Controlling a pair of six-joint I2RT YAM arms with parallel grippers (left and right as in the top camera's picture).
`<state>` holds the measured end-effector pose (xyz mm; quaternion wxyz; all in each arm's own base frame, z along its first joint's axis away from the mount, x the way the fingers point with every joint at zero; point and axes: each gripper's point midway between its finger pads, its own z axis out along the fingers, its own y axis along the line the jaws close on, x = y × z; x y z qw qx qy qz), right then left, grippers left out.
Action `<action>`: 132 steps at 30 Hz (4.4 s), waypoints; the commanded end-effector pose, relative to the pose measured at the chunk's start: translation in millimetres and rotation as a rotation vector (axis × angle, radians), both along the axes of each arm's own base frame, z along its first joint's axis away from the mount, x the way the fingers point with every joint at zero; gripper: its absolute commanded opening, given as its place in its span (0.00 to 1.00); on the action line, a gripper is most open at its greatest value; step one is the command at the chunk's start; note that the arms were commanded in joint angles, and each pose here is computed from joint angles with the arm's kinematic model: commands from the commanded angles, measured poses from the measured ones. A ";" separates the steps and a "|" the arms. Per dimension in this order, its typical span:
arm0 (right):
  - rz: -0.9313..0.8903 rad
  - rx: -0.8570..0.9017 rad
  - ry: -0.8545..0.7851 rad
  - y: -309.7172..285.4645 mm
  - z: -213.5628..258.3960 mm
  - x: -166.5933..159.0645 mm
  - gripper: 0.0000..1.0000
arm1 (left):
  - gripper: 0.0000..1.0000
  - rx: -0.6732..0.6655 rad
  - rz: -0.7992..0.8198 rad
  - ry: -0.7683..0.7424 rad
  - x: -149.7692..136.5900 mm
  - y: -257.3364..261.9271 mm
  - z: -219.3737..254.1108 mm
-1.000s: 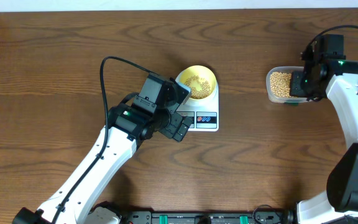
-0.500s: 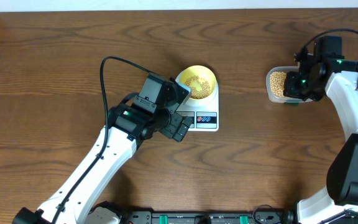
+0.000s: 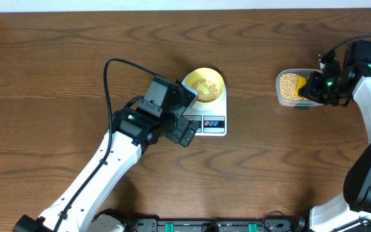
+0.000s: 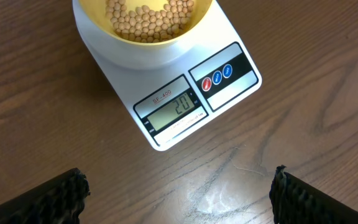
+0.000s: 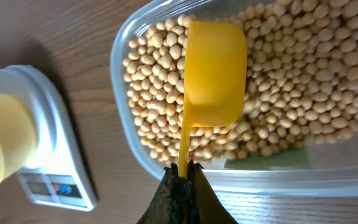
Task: Scoop item into bowl and weigh 50g on scale
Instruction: 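Dip the scoop into the soybeans and lift it with the right gripper, then carry the filled scoop with the right gripper over the yellow bowl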
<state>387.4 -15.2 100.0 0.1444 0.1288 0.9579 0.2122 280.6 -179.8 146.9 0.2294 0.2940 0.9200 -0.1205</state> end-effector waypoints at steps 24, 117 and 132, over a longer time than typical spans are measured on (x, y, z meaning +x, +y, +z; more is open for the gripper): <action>-0.085 0.198 0.021 -15.7 8.4 -11.9 0.01 | 0.96 0.013 0.010 0.011 -1.7 2.8 -5.7; 0.244 0.750 -0.052 183.3 95.5 9.5 0.01 | 0.96 0.013 0.010 0.011 -1.7 2.8 -5.7; 0.428 0.458 -0.234 224.1 68.5 13.0 0.01 | 0.96 0.013 0.010 0.011 -1.7 2.8 -5.7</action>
